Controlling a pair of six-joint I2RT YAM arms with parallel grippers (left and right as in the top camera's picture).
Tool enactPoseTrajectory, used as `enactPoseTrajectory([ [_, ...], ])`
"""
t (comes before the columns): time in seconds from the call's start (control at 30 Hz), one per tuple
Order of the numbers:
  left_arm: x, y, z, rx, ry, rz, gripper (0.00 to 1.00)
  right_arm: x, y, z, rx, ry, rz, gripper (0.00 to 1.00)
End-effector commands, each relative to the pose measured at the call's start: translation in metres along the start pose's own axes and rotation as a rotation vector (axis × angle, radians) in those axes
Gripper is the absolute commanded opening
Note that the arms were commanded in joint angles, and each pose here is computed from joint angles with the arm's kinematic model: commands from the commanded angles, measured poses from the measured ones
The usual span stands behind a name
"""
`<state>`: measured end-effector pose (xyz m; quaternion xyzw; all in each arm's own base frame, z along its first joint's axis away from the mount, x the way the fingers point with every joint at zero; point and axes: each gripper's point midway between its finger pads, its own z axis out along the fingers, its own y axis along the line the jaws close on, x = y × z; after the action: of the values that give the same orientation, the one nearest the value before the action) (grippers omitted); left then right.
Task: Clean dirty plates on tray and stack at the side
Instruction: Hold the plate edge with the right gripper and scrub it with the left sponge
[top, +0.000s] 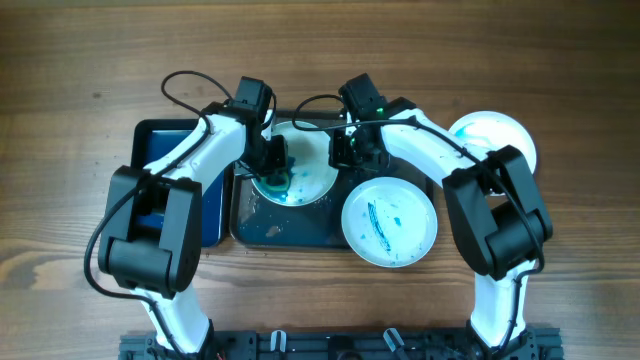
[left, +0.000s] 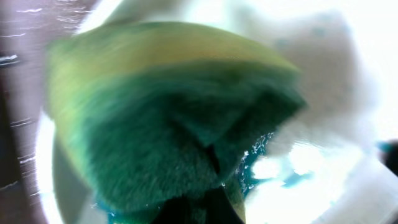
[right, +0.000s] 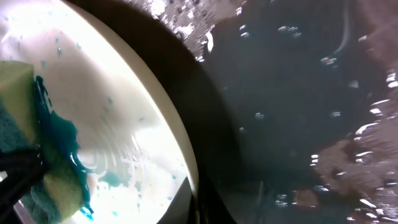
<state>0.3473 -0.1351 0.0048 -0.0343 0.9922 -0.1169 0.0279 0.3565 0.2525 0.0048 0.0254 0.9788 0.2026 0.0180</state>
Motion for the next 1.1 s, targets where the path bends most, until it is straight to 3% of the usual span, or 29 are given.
enactPoseTrajectory([
  [0.0, 0.050, -0.083, 0.015, 0.417, 0.176, 0.220, 0.04, 0.008, 0.001, 0.011, -0.018, 0.036, -0.003, 0.04],
  [0.1, 0.052, -0.107, 0.014, 0.478, 0.146, 0.307, 0.04, 0.008, 0.001, 0.011, -0.018, 0.036, -0.003, 0.04],
  [0.17, 0.034, -0.098, 0.021, 0.396, 0.083, 0.248, 0.04, 0.008, 0.001, 0.011, -0.019, 0.036, -0.004, 0.04],
  [0.27, -0.021, -0.050, 0.026, 0.177, -0.104, 0.022, 0.04, 0.008, 0.001, 0.011, -0.019, 0.036, -0.004, 0.04],
  [0.33, -0.046, -0.005, 0.023, 0.000, -0.222, -0.241, 0.04, 0.008, 0.001, 0.011, -0.019, 0.036, -0.004, 0.04],
  [0.4, -0.038, 0.038, 0.019, -0.176, -0.264, -0.558, 0.04, 0.009, 0.001, 0.011, -0.018, 0.038, -0.004, 0.04],
  [0.57, -0.008, 0.067, 0.012, -0.342, -0.230, -0.723, 0.04, 0.008, 0.001, 0.011, -0.019, 0.036, -0.005, 0.04],
  [0.63, 0.014, 0.069, 0.010, -0.377, -0.138, -0.693, 0.04, 0.009, 0.001, 0.011, -0.018, 0.038, -0.008, 0.04],
  [0.67, 0.021, 0.053, 0.012, -0.300, -0.053, -0.591, 0.04, 0.009, 0.002, 0.011, -0.023, 0.040, -0.009, 0.04],
  [0.77, 0.038, -0.059, 0.006, 0.325, 0.162, 0.026, 0.04, 0.008, 0.004, 0.011, -0.035, 0.039, -0.018, 0.04],
  [0.8, 0.040, -0.073, 0.002, 0.397, 0.161, 0.106, 0.04, 0.008, 0.005, 0.011, -0.039, 0.041, -0.019, 0.04],
  [0.9, 0.024, -0.072, 0.007, 0.355, 0.077, 0.149, 0.04, 0.009, 0.005, 0.011, -0.040, 0.045, -0.025, 0.04],
  [0.97, -0.001, -0.056, 0.013, 0.237, -0.033, 0.147, 0.04, 0.009, 0.005, 0.011, -0.040, 0.044, -0.025, 0.04],
  [1.07, -0.038, -0.011, 0.013, -0.022, -0.204, -0.059, 0.04, 0.009, 0.005, 0.011, -0.041, 0.044, -0.025, 0.04],
])
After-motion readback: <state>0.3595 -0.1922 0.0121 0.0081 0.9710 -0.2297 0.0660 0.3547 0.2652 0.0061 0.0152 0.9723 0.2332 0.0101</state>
